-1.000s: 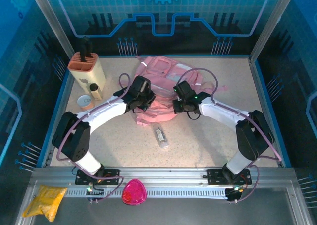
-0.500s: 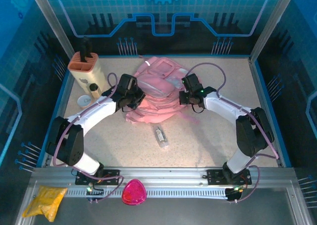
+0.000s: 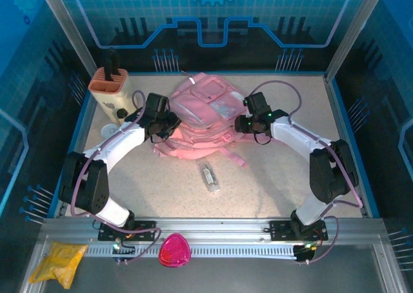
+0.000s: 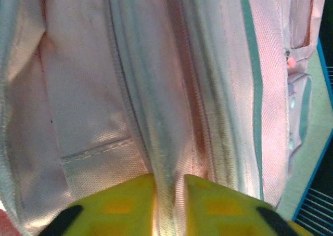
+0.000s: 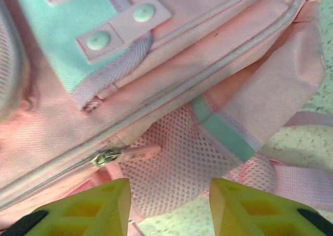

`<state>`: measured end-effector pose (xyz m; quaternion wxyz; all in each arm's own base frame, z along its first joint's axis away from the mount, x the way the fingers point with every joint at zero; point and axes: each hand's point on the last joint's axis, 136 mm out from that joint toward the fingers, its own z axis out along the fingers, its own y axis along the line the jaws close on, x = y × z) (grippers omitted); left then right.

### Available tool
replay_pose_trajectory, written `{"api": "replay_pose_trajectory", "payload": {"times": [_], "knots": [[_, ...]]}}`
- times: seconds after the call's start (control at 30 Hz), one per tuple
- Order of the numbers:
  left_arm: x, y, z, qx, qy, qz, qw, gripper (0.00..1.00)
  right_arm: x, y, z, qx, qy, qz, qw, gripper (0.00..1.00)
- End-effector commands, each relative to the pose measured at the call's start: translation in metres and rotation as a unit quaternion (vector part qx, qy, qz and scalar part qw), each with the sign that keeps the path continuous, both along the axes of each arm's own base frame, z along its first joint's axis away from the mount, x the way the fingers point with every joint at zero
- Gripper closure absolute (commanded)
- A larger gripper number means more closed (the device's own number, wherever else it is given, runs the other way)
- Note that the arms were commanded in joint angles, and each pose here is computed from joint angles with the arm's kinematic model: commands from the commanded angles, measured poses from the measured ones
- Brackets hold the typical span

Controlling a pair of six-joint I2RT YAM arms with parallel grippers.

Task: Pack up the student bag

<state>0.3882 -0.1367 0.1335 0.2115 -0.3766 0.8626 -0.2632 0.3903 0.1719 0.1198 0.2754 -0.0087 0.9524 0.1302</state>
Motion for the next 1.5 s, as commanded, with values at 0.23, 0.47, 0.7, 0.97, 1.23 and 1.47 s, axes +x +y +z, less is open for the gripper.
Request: {"api": "replay_pose_trajectory", "payload": {"times": [0.23, 0.47, 0.7, 0.97, 1.23, 1.47], "knots": [[-0.027, -0.015, 0.027, 0.083, -0.038, -0.036, 0.995, 0.50, 0.010, 0.066, 0.021, 0.177, 0.081, 0.016, 0.981, 0.49], [-0.035, -0.045, 0.026, 0.123, -0.051, -0.057, 0.989, 0.35, 0.027, 0.089, 0.004, 0.174, 0.100, 0.032, 0.979, 0.52], [-0.036, -0.069, 0.027, 0.162, -0.054, -0.069, 0.983, 0.22, 0.037, 0.108, -0.014, 0.184, 0.113, 0.061, 0.974, 0.62], [-0.043, -0.076, 0.020, 0.193, -0.051, -0.062, 0.978, 0.02, 0.036, 0.115, -0.007, 0.217, 0.100, 0.060, 0.969, 0.87], [-0.051, -0.077, 0.019, 0.244, -0.047, -0.050, 0.967, 0.01, 0.032, 0.120, 0.016, 0.274, 0.084, 0.041, 0.957, 1.00], [-0.058, -0.095, 0.014, 0.262, -0.045, -0.062, 0.962, 0.01, 0.028, 0.125, 0.043, 0.318, 0.072, 0.028, 0.945, 1.00]]}}
